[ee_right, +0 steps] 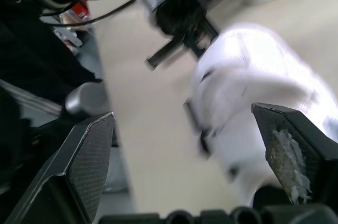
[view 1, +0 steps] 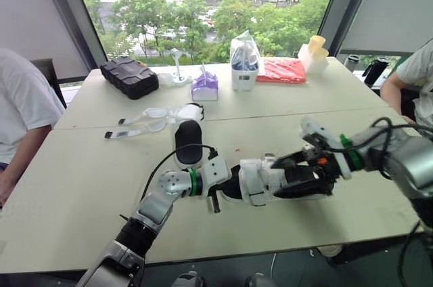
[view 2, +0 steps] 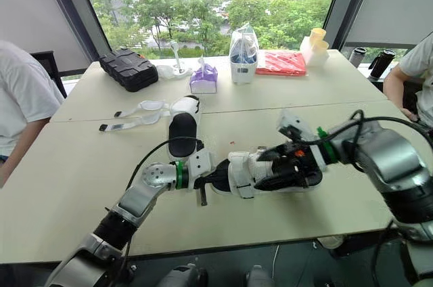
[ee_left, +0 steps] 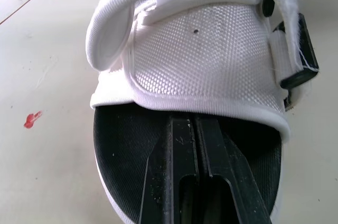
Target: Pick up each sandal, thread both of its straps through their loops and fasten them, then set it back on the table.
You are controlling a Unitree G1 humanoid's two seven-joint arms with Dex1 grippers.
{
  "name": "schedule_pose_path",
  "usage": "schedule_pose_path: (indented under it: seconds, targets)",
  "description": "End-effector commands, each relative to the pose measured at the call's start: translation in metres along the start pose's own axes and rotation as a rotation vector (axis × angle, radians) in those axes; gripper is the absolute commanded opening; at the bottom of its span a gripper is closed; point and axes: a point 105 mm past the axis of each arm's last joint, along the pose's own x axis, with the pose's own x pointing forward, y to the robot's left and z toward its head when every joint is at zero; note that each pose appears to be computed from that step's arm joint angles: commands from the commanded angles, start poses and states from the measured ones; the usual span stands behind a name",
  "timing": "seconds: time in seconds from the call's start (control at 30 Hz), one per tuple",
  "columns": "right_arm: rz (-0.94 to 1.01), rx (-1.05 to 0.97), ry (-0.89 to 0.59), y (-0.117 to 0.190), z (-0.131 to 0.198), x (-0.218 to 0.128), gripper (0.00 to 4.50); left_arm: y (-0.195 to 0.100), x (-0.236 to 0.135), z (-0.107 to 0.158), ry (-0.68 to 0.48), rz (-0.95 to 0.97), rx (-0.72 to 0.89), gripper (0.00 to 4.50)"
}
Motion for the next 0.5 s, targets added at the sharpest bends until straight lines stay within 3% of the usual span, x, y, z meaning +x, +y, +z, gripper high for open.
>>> schedule_pose_path:
  seconds: [0.03,0.13,0.5]
  targets:
    - [0.023,0.017,-0.022,0.017,-0.012,0.010,4.47,-0.003,0.000,-0.009,0.041,-0.017,-0.013,0.00]
    - [-0.001,0.064,-0.025,0.017,-0.031,0.023,4.47,-0.002,0.001,-0.008,0.040,-0.020,-0.010,0.00]
    - [-0.052,0.063,-0.071,0.005,-0.041,0.044,4.47,-0.005,0.002,-0.008,0.040,-0.038,-0.007,0.00]
